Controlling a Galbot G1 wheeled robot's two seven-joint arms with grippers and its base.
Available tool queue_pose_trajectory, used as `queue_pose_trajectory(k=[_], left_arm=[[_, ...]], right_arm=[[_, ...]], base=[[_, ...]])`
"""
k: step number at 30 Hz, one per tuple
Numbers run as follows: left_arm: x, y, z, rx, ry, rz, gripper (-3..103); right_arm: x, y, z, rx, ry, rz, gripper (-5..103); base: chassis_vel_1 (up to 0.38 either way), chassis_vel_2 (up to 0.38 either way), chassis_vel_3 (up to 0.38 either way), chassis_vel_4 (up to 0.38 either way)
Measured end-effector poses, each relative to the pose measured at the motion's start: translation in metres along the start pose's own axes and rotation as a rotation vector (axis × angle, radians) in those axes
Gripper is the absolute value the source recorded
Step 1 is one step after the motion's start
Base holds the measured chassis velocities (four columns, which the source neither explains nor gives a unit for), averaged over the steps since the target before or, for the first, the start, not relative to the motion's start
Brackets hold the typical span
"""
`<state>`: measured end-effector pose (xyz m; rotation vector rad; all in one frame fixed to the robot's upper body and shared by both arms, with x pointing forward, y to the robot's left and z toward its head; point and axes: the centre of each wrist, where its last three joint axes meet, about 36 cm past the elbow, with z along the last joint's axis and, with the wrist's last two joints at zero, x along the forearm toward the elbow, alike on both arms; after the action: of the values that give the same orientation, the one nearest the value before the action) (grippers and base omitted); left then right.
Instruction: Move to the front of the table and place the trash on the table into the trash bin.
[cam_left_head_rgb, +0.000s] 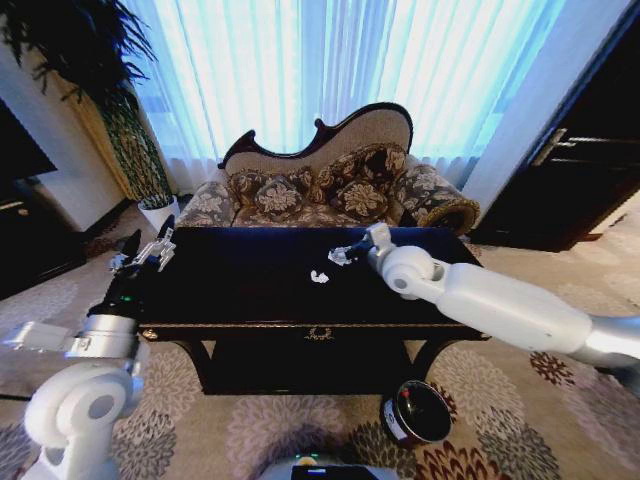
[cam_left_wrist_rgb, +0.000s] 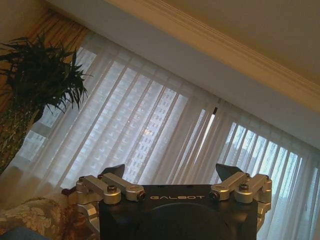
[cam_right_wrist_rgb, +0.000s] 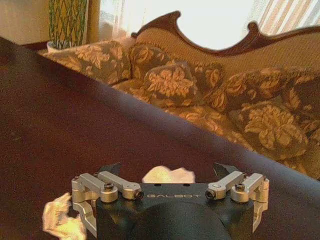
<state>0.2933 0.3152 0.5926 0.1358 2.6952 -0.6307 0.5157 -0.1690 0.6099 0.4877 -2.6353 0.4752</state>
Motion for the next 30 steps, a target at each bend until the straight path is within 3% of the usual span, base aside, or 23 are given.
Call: queue_pose_trajectory(k=[12,29,30], left_arm=[[-0.004,0.005,0.002,-0.002,0.0,0.006,100],[-0.006,0.008,0.005,0.0,0.0,0.0,100],[-0.006,0.008,0.005,0.0,0.0,0.0,100]], right_arm=[[-0.026,0.025,-0.006,0.01,0.041,0.013,100],[-0.051,0.017,0.009,0.035,0.093,0.073,101],[-0.052,0.015,0.012,0.035,0.094,0.071,97]], base=[[0.0,0.0,0.0,0.0],[0.0,0.0,0.0,0.0],[0.0,0.0,0.0,0.0]])
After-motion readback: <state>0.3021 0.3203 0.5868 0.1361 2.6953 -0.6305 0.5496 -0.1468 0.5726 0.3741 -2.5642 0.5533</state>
